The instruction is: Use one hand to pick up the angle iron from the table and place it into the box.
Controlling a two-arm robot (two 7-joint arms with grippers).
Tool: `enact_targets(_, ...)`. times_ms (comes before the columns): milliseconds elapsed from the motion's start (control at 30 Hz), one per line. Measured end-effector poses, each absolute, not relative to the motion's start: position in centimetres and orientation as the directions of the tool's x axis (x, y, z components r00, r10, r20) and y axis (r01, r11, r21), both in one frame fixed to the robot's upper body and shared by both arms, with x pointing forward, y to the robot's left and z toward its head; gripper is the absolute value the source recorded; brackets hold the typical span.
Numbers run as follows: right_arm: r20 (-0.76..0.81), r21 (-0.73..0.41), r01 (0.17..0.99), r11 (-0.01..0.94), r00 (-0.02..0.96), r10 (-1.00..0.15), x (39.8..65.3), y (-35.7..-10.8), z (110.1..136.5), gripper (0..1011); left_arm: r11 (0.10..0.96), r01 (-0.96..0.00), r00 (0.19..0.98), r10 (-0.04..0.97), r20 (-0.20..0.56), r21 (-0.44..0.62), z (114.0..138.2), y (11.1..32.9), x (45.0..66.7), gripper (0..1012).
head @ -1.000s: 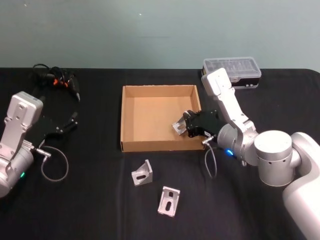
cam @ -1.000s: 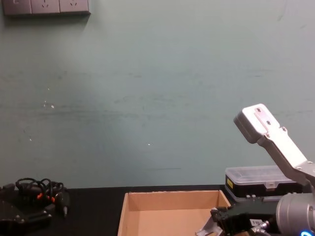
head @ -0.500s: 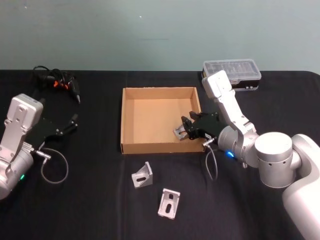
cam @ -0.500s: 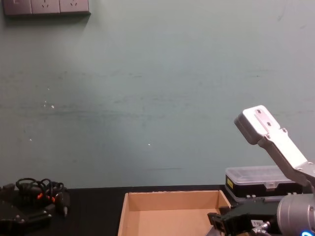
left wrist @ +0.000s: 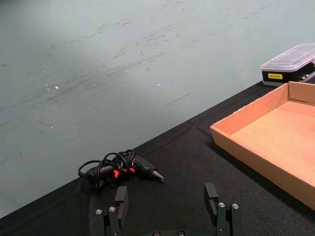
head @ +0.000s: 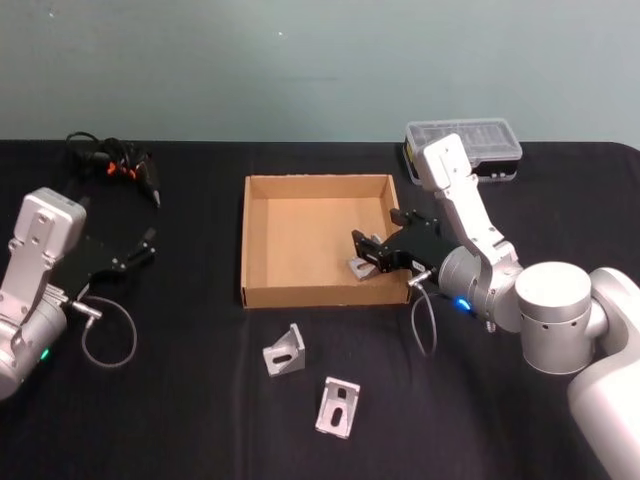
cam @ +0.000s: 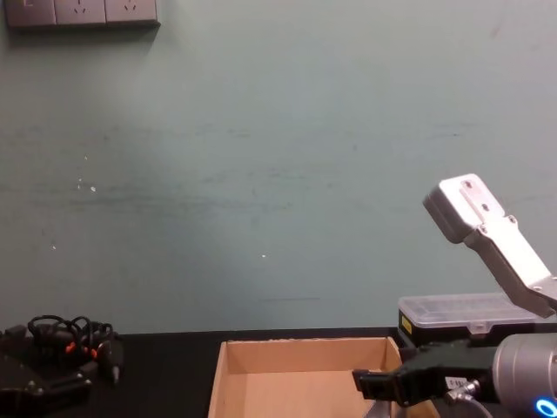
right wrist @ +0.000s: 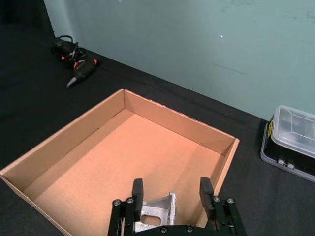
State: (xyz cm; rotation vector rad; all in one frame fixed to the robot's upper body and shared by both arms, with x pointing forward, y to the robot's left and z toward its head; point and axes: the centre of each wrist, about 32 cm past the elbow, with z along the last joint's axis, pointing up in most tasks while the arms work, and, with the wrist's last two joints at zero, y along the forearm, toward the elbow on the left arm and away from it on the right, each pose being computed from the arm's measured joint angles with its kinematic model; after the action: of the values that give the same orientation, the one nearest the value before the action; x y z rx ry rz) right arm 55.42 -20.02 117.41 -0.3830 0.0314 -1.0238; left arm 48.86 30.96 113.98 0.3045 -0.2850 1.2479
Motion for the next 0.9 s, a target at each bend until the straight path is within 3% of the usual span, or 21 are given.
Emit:
enact_targets(167,0.147,-0.310,0.827,0.470,0.530,-0.835,55.3,-20.1,117.7,861,0.287,-0.955,0.292,0.880,0.374,0.070,114.0,31.0,48.9,1011)
enact_targets(367,0.144,-0.265,0.834,0.484,0.531,-0.835,54.4,-20.7,118.7,1003,0.287,-0.955,0.292,0.880,0.374,0.070,114.0,31.0,48.9,1011)
enact_targets(900,0.158,-0.157,0.798,0.582,0.602,-0.783,48.4,-25.0,122.4,1002,0.287,-0.955,0.292,0.880,0.374,0.070,114.0,31.0,48.9,1011)
